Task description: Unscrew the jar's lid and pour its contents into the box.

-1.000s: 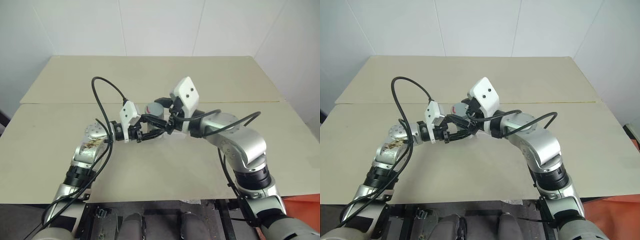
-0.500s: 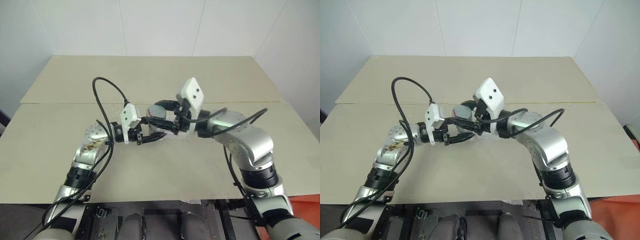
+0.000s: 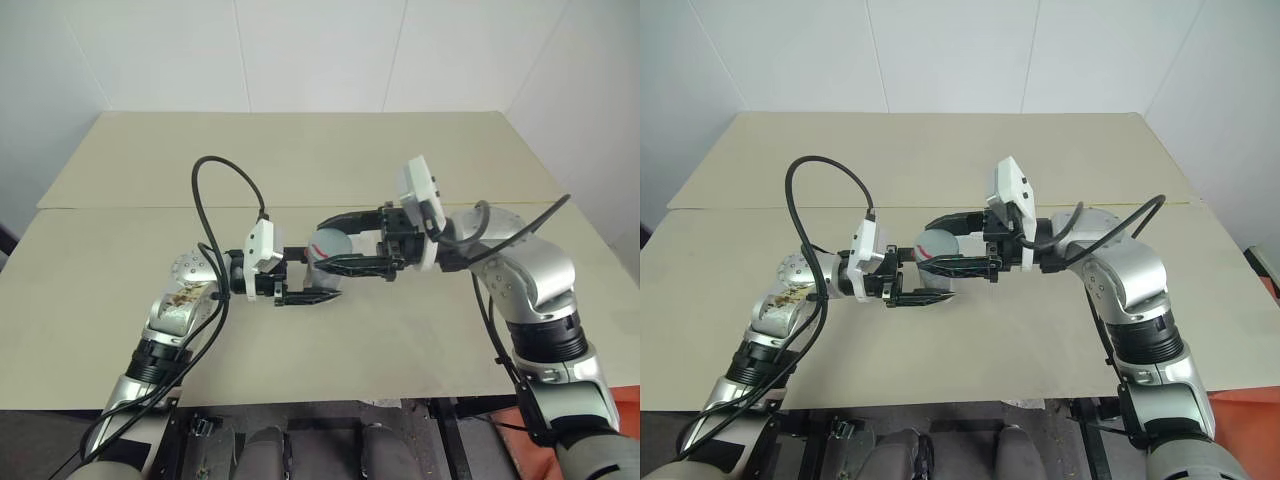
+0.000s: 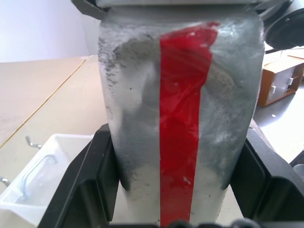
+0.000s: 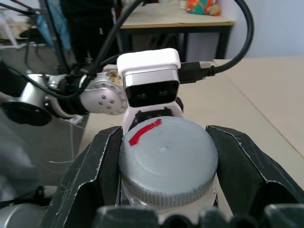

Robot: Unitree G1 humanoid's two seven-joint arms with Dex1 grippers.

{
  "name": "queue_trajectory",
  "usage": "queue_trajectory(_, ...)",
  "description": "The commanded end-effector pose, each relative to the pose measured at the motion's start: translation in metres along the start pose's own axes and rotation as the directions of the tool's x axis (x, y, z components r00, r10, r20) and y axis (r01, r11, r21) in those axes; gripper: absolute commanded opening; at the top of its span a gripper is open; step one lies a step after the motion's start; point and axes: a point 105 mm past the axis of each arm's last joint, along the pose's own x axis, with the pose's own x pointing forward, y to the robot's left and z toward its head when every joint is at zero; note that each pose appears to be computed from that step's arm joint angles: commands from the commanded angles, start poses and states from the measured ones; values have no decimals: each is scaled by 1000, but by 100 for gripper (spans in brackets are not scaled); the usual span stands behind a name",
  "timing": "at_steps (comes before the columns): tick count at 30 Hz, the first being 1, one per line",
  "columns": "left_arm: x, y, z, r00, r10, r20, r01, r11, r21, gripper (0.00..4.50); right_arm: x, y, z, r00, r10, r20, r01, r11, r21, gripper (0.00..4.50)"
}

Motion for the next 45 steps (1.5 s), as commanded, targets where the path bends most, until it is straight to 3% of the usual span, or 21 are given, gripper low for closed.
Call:
queue_trajectory(1, -15, 14, 22, 995, 88, 50, -92, 993, 71, 279, 5, 19, 0, 985, 173, 17, -173, 985, 10, 277)
queue_trajectory(2, -15, 14, 22, 995, 89, 50, -92, 993, 70, 279, 6, 19, 0, 984, 177, 17, -177, 984, 6, 277)
queue_trajectory(7, -12, 10, 17, 994, 95, 47, -97, 994, 52, 279, 9, 13, -1, 992, 126, 23, -126, 992, -2, 442)
queue_trajectory(8, -12, 9, 17, 994, 97, 47, -99, 994, 50, 279, 8, 13, -1, 993, 117, 23, -117, 993, -5, 446)
queue_trajectory(14, -7, 13, 3, 984, 179, 13, -180, 983, 29, 279, 6, -1, 4, 991, -123, 49, 126, 990, -59, 446)
queue_trajectory(24, -5, 22, -5, 955, 296, -2, -296, 955, -1, 279, 1, -14, 18, 905, -413, 100, 421, 903, -85, 446)
queue_trajectory(34, 0, 37, -10, 912, 410, -21, -410, 912, -5, 279, 21, -14, 12, 806, -587, 76, 591, 806, -40, 446)
queue_trajectory(41, 0, 41, -8, 900, 436, -11, -436, 900, -8, 279, 18, -26, 5, 712, -700, 50, 701, 713, -15, 446)
queue_trajectory(45, 0, 40, -8, 899, 438, -11, -438, 899, -7, 279, 19, -28, 2, 699, -714, 34, 715, 699, -14, 446)
